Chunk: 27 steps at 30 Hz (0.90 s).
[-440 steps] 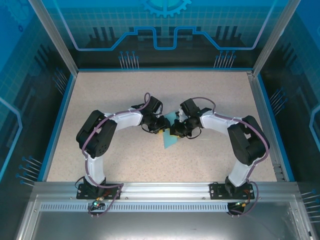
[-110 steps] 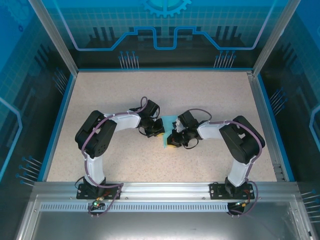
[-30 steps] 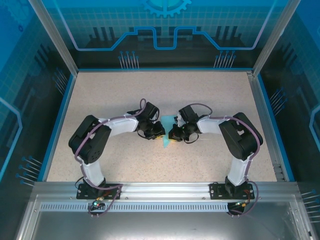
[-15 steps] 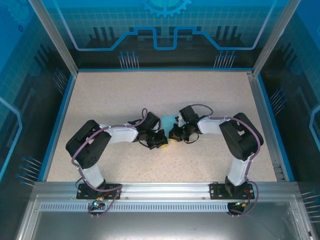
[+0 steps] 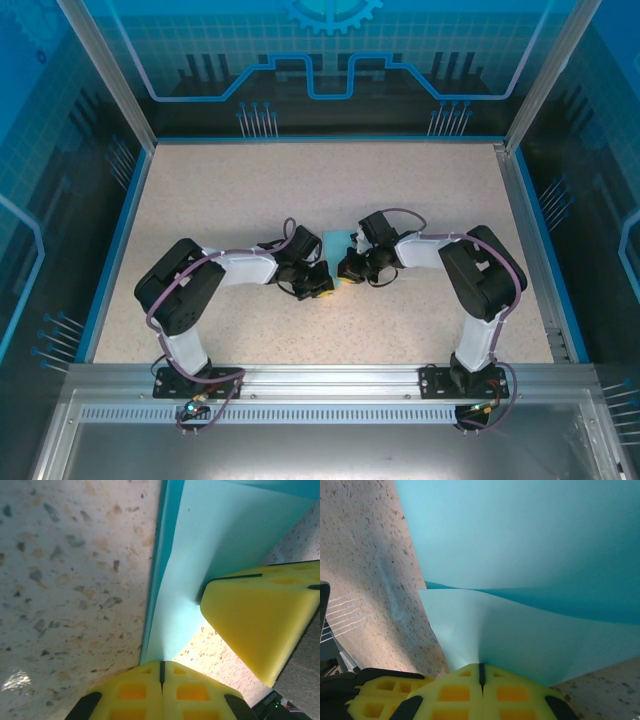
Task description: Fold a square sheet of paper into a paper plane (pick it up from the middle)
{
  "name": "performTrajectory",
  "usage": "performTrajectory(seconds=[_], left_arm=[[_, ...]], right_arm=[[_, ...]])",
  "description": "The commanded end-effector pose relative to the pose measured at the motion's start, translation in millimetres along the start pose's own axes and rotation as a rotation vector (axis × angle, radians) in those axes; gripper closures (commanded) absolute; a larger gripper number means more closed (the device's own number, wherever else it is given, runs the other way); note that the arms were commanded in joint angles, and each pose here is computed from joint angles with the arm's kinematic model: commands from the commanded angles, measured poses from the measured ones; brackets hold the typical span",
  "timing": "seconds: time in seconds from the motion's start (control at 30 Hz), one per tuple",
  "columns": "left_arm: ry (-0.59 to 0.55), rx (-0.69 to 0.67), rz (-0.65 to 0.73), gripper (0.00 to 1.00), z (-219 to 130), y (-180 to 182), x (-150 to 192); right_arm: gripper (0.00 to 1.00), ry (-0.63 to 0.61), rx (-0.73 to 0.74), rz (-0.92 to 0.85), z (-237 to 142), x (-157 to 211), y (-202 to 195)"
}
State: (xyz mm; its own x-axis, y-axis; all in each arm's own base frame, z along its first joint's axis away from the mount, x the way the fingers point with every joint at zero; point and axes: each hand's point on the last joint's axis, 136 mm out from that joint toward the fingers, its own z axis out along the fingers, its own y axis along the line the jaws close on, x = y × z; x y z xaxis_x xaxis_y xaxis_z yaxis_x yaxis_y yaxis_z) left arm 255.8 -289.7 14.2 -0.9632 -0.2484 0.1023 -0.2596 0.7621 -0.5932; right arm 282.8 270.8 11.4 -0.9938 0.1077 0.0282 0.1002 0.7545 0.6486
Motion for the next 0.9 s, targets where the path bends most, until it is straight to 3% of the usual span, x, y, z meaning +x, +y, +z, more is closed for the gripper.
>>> performTrajectory(seconds=[0.0,0.27,0.6,0.87], left_arm=[[-0.017,-0.046,0.012,1.00,-2,7,-1],[-0.046,0.043,0.038,1.00,-2,-14,-9],[-0.013,-0.105,-0.022,1.00,10,32,1],[-0.004,-0.138,-0.034,1.00,12,43,5]], right_arm=[[0.96,-0.017,0.044,0.018,-10,-2,-15],[0.96,-0.004,0.033,0.020,-6,0,-16],[0.95,-0.005,-0.041,-0.075,-13,1,5],[0.95,0.024,-0.019,-0.134,-7,14,12]])
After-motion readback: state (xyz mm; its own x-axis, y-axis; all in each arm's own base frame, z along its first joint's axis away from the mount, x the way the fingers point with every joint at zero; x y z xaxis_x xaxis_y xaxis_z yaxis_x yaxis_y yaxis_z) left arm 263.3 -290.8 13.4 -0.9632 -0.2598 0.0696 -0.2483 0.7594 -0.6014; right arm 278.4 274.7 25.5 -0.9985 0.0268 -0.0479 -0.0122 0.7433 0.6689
